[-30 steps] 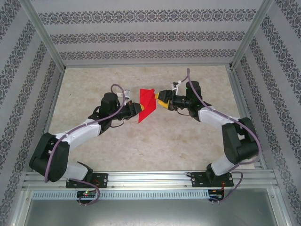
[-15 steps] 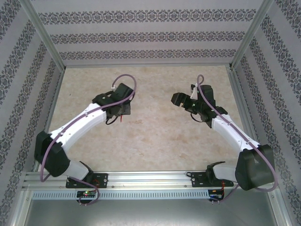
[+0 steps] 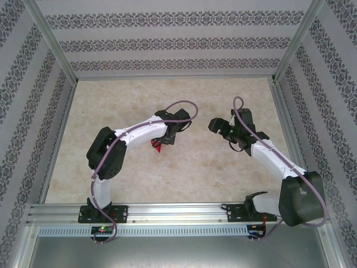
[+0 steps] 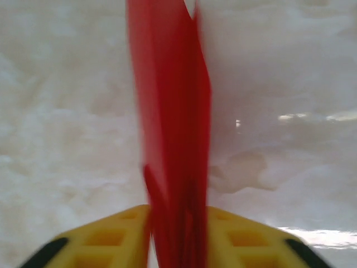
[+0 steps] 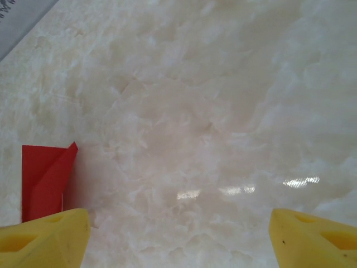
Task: Fold a paper plane with a square sheet of paper (pick it up from the middle)
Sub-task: Turn over the paper at the center of the table, then rotate the paper at the center of the table.
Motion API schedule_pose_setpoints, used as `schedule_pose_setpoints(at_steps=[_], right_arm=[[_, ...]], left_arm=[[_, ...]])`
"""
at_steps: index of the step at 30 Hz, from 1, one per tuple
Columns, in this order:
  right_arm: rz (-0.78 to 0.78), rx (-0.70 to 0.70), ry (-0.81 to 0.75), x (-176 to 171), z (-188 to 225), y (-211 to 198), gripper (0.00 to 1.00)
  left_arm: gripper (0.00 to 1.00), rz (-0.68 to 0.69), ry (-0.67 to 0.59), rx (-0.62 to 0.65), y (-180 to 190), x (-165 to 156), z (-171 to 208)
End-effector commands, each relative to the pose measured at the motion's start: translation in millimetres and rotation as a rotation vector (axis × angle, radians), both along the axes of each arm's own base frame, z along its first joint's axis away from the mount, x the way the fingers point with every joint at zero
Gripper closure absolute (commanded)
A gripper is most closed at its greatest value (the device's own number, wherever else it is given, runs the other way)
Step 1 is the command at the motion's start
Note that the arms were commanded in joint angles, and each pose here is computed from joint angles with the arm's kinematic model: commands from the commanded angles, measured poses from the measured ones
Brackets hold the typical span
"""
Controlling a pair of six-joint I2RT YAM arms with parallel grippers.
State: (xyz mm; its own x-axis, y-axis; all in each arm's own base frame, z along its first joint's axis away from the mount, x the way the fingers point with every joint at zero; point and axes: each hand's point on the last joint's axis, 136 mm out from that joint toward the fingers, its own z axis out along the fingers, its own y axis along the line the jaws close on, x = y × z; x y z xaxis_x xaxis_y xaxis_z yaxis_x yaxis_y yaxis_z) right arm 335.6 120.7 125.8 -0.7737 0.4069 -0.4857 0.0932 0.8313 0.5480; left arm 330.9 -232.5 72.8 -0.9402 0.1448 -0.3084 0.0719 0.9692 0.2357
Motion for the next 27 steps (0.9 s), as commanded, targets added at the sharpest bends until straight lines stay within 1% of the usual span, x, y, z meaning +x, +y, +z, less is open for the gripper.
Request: schedule_pose_setpoints(at_steps=[1,4,6,8,10,12,16,19,22,24,27], right_arm=[[-0.025,0.02,-0.012,1.5,0.8,-3.1,0.16],[0.004,0.047,-0.005,0.9,-2.6,7.2,0.17],[0.041,0.049,-0.005,-0.5,-3.4,24.2,0.17],[0.089,0.032,-0.006,-2.6,-3.9,46.3,0.18],[0.145,0.014,0.001,-5.4,-6.4,74.8,0.2],[0.219,0.011,0.011,-10.7,-9.2,111.5,0.25],[0.373,0.02,0.047,-27.7,-18.3,185.8,0.36],[0.463,0.033,0.085,-38.5,-28.1,228.0,0.43],[0.51,0.026,0.123,-42.4,-38.4,253.1,0.46],[0.541,0.026,0.161,-45.0,-49.0,265.8,0.47],[0.597,0.028,0.232,-49.9,-65.0,281.0,0.48]], left_arm=[[0.58,-0.015,0.0,-0.24,-44.5,17.4,5.3],[0.48,-0.016,-0.01,-0.383,-52.5,24.6,16.8],[0.43,-0.009,-0.036,-0.483,-52.5,29.7,30.6],[0.39,0.014,-0.059,-0.557,-44.4,33.5,39.3],[0.37,0.059,-0.08,-0.61,-28.5,35.9,43.8],[0.33,0.135,-0.104,-0.624,-0.4,36.7,42.0],[0.24,0.277,-0.157,-0.584,59.3,29.6,38.3],[0.16,0.368,-0.204,-0.555,99.4,20.6,38.8],[0.09,0.434,-0.236,-0.544,130.2,10.0,39.6],[0.07,0.463,-0.247,-0.54,144.0,3.7,38.2],[0.06,0.478,-0.248,-0.535,153.6,-3.5,36.0]])
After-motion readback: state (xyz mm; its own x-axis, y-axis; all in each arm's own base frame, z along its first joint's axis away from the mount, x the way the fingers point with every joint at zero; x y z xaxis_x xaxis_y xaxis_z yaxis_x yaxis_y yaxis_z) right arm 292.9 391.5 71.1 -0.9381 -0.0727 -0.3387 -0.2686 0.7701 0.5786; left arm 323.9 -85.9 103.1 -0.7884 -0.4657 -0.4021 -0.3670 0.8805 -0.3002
